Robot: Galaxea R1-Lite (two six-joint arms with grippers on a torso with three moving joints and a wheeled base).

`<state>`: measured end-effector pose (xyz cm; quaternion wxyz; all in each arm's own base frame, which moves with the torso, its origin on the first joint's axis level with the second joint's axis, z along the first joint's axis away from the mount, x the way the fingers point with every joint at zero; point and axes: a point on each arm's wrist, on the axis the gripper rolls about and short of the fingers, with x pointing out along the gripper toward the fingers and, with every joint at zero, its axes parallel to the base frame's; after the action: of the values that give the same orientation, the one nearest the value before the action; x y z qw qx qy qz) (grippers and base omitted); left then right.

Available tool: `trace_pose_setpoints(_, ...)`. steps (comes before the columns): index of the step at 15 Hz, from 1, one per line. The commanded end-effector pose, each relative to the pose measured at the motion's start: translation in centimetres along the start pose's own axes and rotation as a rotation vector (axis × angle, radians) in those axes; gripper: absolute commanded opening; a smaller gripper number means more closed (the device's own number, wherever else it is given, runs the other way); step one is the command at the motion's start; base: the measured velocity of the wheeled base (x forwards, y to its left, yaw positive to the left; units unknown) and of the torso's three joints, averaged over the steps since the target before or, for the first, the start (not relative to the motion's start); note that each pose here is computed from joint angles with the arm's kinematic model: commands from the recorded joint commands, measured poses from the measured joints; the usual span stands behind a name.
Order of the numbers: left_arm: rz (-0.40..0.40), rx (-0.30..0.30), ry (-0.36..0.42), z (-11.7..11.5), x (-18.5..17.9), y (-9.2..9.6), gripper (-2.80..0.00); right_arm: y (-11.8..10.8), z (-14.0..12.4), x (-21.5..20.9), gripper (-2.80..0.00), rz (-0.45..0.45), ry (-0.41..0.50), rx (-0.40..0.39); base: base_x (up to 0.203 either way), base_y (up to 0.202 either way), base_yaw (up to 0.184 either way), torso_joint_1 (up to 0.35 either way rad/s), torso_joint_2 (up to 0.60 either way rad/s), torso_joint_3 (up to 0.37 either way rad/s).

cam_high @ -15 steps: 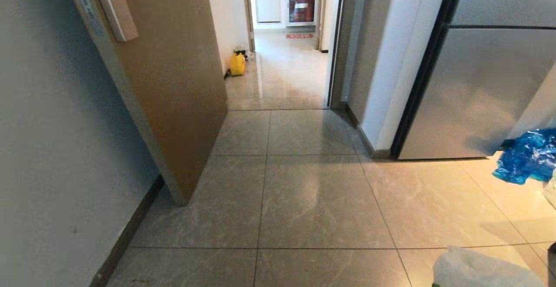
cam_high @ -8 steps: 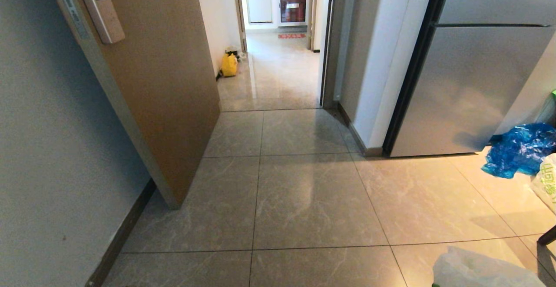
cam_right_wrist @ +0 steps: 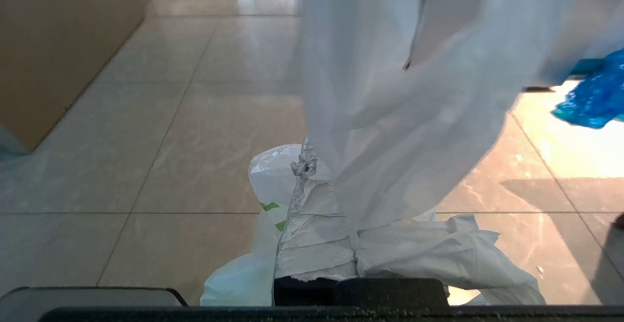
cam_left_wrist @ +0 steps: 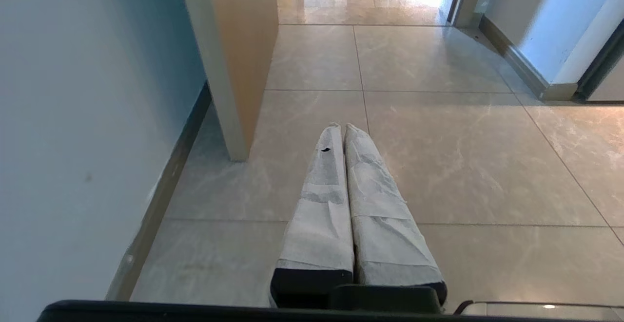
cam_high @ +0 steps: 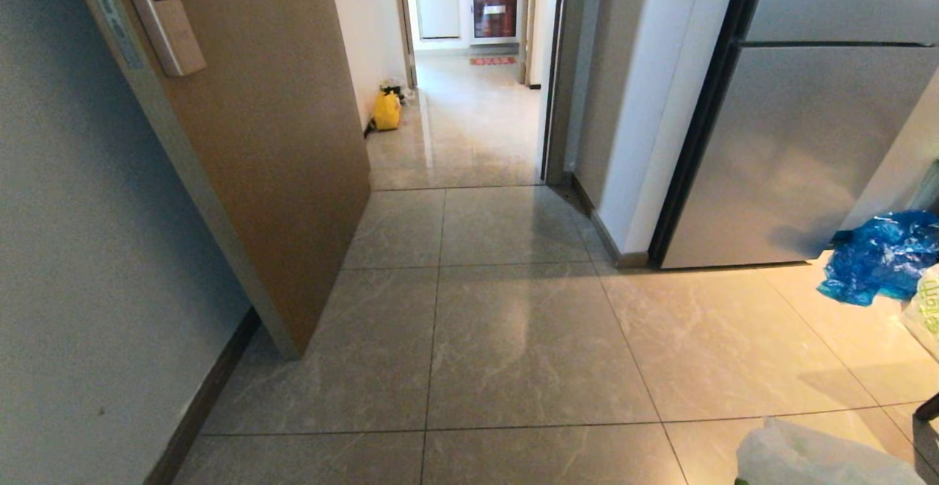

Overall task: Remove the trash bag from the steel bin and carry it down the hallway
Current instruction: Put the trash bag at the door

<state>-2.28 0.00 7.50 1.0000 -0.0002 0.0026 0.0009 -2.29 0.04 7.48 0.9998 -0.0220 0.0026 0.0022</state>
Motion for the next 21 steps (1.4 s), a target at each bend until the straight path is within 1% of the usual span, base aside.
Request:
trace_pose_setpoints(1,0.000,-0.001,0.001,-0.01,0.00,0.00,-2.80,0.00,0.00,0.00,-2.80,0.000,-0.001,-0.002,0.191,0.000,0.001,0.000,0.00,0.000)
trace_pose_setpoints(4,0.001,-0.003,0.001,-0.01,0.00,0.00,-2.80,0.00,0.00,-0.01,-2.80,0.000,-0.001,-0.001,0.198,-0.036,0.002,0.002,0.00,0.002)
trace_pose_setpoints(12,0.000,0.002,0.003,-0.02,0.01,0.00,-2.80,0.00,-0.02,-0.01,-2.80,0.000,0.001,-0.002,0.190,-0.181,0.003,0.003,0.00,0.003)
trace_pose_setpoints(21,0.000,-0.001,0.001,-0.01,0.00,0.00,-2.80,0.00,-0.02,-0.01,-2.80,-0.001,0.001,-0.002,0.004,-0.006,0.001,0.001,0.00,0.000)
